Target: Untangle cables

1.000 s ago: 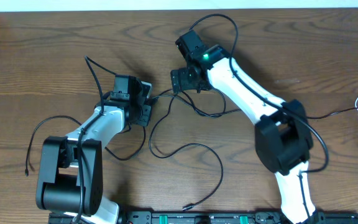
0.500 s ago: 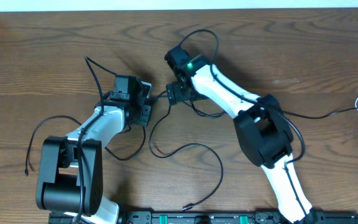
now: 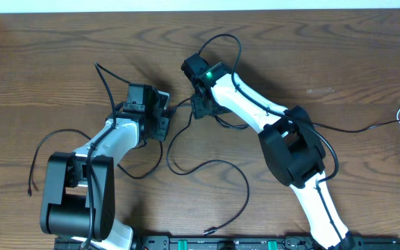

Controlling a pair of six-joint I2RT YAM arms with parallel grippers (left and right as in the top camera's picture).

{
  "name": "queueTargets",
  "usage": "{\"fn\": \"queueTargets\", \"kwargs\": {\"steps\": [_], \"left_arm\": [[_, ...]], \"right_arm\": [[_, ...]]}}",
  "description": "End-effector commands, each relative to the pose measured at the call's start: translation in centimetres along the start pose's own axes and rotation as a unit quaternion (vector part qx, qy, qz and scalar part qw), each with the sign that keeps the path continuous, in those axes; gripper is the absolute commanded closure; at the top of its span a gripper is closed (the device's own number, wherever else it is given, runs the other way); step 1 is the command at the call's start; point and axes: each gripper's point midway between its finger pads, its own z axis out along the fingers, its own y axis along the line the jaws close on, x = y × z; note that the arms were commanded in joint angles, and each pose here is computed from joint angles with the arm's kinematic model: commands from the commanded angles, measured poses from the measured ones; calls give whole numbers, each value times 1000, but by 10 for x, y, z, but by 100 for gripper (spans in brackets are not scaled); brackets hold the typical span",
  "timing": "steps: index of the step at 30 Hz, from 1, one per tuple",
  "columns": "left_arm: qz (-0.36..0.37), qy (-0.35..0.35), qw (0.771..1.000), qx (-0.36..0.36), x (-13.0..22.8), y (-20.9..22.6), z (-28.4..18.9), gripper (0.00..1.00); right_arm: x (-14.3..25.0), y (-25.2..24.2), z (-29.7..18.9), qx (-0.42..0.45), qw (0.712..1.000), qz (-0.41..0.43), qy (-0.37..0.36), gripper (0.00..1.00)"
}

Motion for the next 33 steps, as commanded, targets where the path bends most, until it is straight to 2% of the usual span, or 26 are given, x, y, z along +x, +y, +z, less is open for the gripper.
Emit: {"fn": "queueTargets", "kwargs": {"steps": [1,7,10,12,19,22,25,33], "left_arm": [[-4,10,1000,-2,6,1,4,92],[-4,10,1000,-2,7,1,4,92],[-4,10,1000,-2,6,1,4,92],[-4,10,1000,-2,7,1,4,92],[-4,9,1000,-2,6,1,4,92],[-4,9,1000,-2,6,1,4,92],[-4,9,1000,-2,6,1,4,92],[-4,9,1000,-2,6,1,4,92]], "right_arm": [[10,-4,21,25,999,11,17,46],[10,-5,21,31,999,16,15,70],[10,-5,21,31,999,16,16,90],[11,-6,21,32,999,16,17,99],[15,-31,1,39,998,30,42,99],[14,-31,-15,6,999,7,49,99],[13,-31,-47,-30,998,-17,46,99],[16,-39,-122,-46,998,-46,6,99]]}}
